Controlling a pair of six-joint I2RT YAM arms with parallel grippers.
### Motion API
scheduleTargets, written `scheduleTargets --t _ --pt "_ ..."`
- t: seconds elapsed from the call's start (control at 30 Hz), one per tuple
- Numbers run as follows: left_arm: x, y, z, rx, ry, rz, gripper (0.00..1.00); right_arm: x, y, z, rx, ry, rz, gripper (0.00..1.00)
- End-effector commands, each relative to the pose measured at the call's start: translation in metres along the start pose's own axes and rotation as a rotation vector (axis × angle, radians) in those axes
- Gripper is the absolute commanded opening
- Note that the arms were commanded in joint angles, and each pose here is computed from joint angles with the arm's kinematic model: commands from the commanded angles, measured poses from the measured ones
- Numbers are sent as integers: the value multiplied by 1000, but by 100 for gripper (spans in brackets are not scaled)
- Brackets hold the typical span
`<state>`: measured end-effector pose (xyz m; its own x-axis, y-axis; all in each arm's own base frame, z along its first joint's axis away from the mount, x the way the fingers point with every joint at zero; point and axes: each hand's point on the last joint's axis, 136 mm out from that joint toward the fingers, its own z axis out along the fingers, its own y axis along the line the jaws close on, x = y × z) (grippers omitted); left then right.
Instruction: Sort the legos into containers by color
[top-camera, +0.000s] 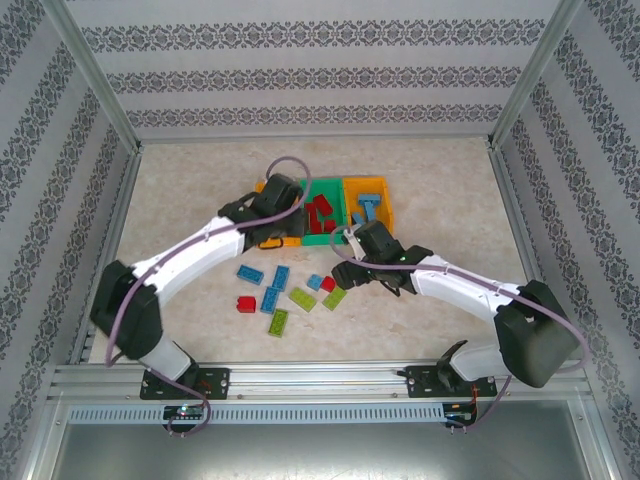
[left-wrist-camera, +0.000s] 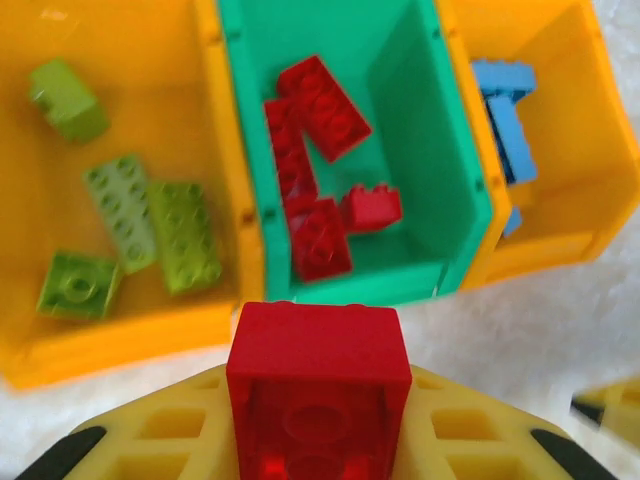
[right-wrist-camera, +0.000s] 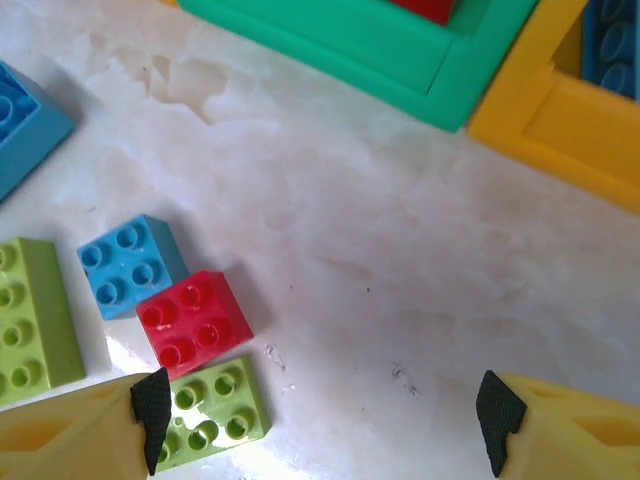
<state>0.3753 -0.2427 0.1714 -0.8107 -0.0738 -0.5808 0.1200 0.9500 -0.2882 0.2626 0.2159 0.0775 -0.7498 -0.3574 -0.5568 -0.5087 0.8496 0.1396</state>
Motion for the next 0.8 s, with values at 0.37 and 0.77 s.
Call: scheduleTargets --t 0.37,0.77 --pt "-84 -27 93 85 59 51 36 6 44 12 -130 40 -204 83" --pt "-87 -29 88 103 31 14 81 18 55 33 -135 181 -324 77"
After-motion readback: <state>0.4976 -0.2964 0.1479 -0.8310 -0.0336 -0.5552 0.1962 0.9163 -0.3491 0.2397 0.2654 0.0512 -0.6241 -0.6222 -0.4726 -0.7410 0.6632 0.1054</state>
